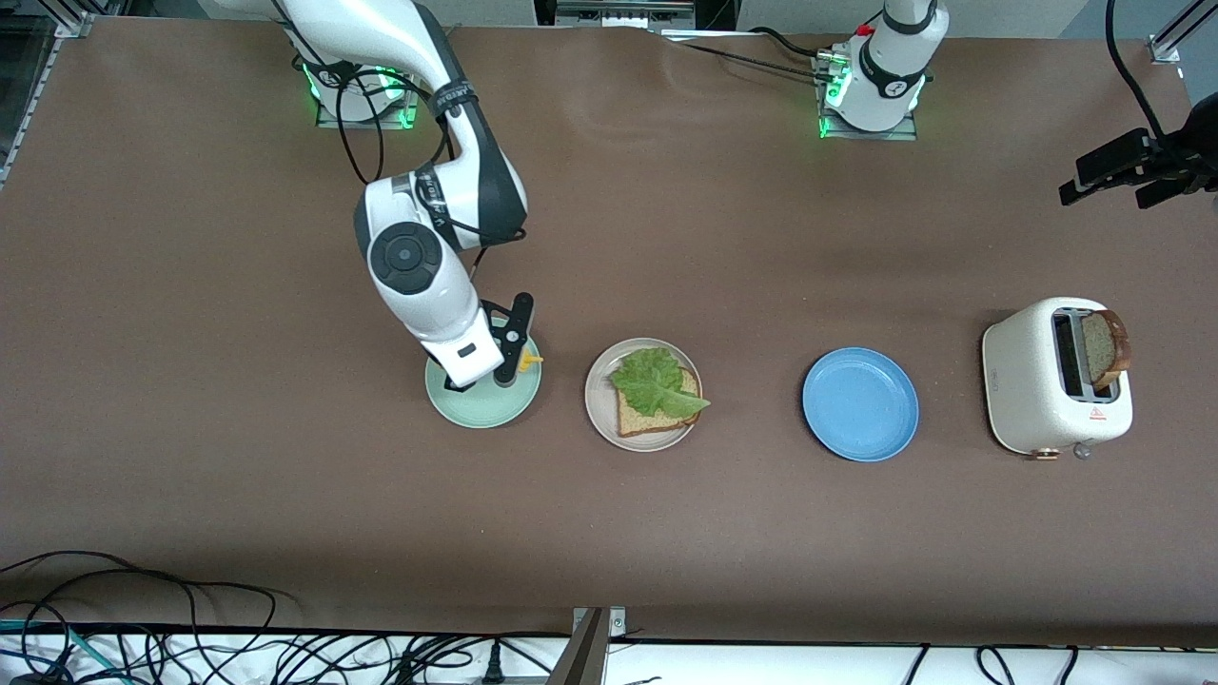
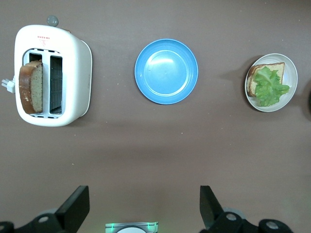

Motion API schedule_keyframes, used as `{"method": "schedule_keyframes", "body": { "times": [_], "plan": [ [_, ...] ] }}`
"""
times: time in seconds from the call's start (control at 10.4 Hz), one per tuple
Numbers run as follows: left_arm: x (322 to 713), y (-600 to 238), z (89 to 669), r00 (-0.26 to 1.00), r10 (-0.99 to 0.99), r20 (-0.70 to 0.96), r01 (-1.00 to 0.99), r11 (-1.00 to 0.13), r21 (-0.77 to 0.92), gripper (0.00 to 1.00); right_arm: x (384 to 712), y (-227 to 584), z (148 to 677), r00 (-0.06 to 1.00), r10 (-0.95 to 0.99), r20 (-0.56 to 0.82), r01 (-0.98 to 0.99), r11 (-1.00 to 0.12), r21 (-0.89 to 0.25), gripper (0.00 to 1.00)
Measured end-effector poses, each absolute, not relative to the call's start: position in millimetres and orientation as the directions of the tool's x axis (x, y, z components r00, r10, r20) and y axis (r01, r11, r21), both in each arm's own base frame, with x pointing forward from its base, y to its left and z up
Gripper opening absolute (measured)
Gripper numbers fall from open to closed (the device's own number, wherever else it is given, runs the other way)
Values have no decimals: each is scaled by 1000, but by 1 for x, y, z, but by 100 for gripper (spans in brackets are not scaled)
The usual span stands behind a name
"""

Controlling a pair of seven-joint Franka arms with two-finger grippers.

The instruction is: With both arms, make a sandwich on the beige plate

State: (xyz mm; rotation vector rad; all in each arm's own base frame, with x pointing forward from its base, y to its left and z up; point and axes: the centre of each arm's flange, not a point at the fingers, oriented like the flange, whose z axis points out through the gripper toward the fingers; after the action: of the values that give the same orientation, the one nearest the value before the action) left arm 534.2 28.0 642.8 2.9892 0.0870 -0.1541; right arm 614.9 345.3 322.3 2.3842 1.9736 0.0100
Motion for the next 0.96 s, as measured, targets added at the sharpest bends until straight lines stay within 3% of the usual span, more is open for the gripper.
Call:
{"method": "schedule_keyframes", "body": {
  "times": [0.48,0.96],
  "plan": [
    [534,28,643,993,50,-106,66,-987,143,100,626,369,306,220,973,-71,973,-214,83,15],
    [534,28,643,993,51,-106,66,-987,143,100,596,435,276,69,950,-305,986,-19,166,15]
  ]
}}
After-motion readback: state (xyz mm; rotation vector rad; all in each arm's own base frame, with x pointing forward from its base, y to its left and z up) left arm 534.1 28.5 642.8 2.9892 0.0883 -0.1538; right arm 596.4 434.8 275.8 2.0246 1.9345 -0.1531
